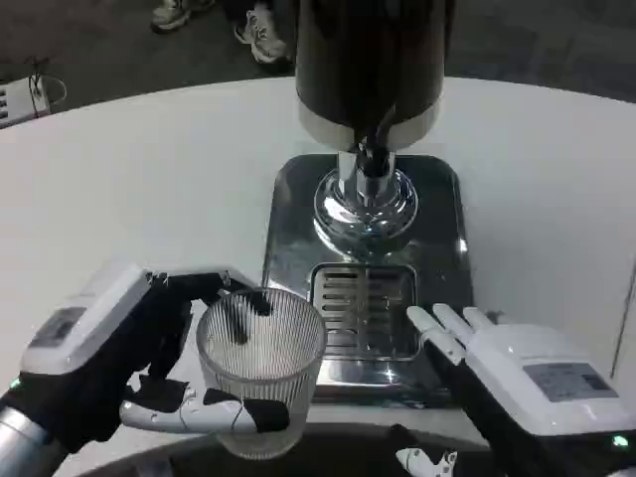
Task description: Grasp the cup under the faucet to collect the drink, then remove the cup.
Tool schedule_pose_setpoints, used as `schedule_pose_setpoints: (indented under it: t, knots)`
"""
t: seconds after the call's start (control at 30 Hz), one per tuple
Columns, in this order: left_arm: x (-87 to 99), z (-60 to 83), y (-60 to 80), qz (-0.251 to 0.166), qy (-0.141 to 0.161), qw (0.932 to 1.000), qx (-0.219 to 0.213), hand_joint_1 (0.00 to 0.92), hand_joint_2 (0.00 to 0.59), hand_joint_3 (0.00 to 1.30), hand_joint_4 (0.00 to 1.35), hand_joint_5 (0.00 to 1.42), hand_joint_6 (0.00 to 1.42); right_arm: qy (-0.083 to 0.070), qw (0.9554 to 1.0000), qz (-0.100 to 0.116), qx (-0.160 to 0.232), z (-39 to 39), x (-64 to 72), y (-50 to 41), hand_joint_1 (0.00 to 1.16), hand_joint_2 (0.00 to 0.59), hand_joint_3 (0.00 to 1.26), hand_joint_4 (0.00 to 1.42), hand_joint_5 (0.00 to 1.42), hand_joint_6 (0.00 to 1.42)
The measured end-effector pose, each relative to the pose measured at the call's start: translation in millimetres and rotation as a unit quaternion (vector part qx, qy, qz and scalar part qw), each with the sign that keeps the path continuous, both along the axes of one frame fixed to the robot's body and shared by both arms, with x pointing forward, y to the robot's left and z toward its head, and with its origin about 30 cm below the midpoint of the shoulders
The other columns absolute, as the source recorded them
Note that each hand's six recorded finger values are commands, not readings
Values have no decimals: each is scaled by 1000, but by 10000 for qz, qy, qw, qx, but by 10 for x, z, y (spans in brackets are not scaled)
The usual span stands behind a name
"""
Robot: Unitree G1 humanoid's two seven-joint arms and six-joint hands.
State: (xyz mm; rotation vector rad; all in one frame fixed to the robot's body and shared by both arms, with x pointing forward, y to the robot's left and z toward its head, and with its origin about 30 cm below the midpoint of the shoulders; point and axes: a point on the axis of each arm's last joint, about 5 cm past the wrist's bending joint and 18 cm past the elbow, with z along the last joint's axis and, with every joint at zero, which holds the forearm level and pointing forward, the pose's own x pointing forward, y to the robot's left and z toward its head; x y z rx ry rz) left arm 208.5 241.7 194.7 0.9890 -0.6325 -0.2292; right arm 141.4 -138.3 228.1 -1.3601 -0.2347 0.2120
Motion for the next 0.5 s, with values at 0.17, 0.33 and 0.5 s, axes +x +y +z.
schedule_pose_setpoints:
  t: [0.17, 0.33, 0.5]
  knots:
    - [11, 14, -3, -7, -32, 10000, -1, 628, 0, 995, 1157, 1310, 1424, -6, 10000, -16, -2, 0, 0, 2, 470, 431, 34, 0, 0, 0]
    - [13, 11, -1, -1, -23, 10000, -5, 628, 0, 995, 1157, 1310, 1424, 6, 10000, -21, -13, 1, -1, 3, 466, 433, 34, 0, 0, 0]
    - [14, 9, 3, 7, -16, 10000, -12, 628, 0, 995, 1157, 1310, 1424, 20, 10000, -17, -16, 0, -1, 5, 462, 434, 35, 0, 0, 0]
